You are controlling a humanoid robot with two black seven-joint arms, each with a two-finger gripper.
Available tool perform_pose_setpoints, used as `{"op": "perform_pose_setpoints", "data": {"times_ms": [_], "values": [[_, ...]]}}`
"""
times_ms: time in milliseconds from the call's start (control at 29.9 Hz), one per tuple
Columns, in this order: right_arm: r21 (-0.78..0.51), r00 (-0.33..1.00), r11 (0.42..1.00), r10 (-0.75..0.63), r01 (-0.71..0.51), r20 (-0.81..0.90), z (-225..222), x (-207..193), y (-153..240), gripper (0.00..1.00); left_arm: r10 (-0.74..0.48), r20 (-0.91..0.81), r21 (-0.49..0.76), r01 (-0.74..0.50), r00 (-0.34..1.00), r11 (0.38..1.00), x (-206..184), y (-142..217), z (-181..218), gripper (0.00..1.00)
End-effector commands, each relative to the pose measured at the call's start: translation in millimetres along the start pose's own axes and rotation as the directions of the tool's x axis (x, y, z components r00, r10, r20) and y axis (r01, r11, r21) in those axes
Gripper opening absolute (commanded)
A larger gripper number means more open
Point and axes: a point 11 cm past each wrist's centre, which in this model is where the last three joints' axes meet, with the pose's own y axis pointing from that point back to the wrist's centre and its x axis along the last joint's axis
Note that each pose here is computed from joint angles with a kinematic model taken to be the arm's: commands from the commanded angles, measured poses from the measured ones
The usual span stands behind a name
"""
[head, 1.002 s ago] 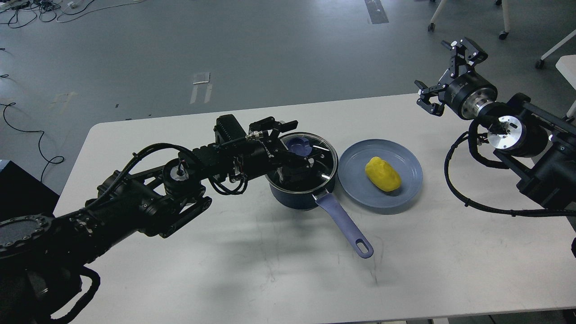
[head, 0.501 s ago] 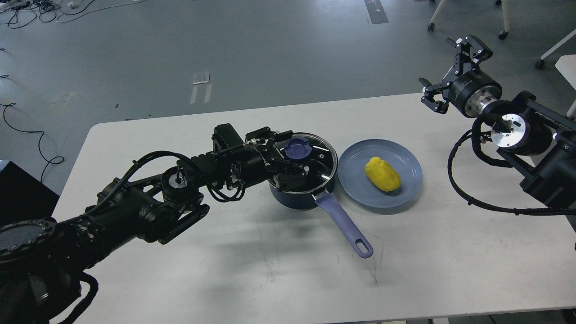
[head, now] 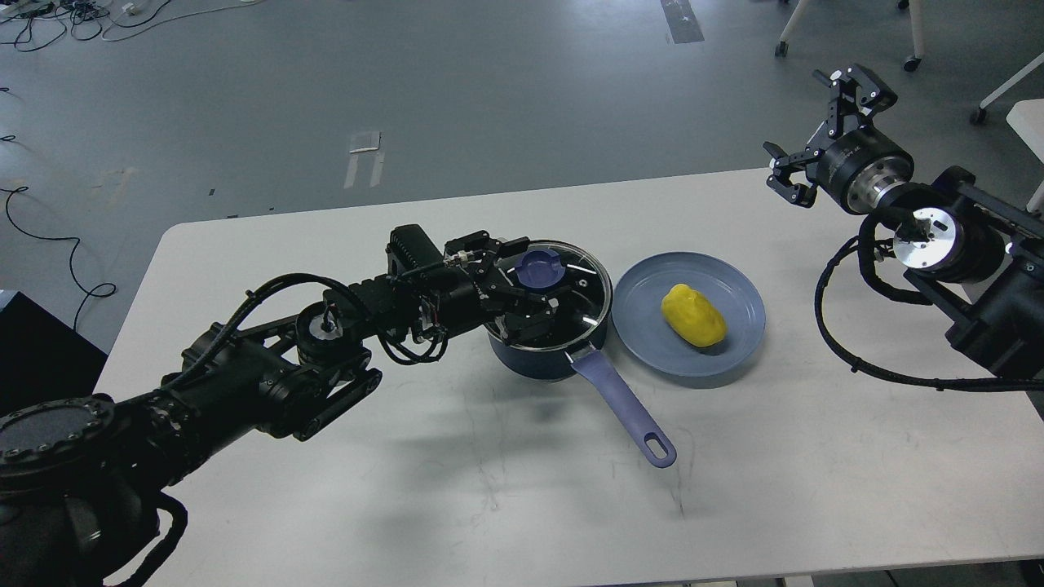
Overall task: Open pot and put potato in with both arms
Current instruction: 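Grasp the purple knob of the glass lid with the left gripper, then lift the glass lid off the saucepan with the left gripper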
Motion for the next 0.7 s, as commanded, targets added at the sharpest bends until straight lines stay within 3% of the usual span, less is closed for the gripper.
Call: {"op": "perform_pose_setpoints", "data": {"times_ms": [0,33,134,468,668], "values": [[-0.003,1.000,1.000,0.006,-0.006,-0.002,1,3,1,1.00,-0.003,0.005,0.000,0.003,1.000,1.000,1,0,0,0.60],[-0.005,1.000,1.000,0.008,-0.008,-0.001,2,4,2,1.00,-0.004,0.006,-0.001,0.004,1.000,1.000,1,0,0,0.51],[-0.008,1.000,1.000,0.011,-0.011,-0.001,5,5,2,1.00,-0.032,0.023,-0.016,0.032,0.999,0.999,-5,0,2,0.36],[-0.011,1.000,1.000,0.018,-0.018,-0.002,7,8,3,1.00,-0.026,0.053,-0.033,0.028,0.998,0.999,-2,1,4,0.31],[-0.011,1.000,1.000,0.018,-0.018,-0.002,7,8,3,1.00,0.011,0.082,-0.063,-0.006,0.997,0.998,21,-4,6,0.31]]}}
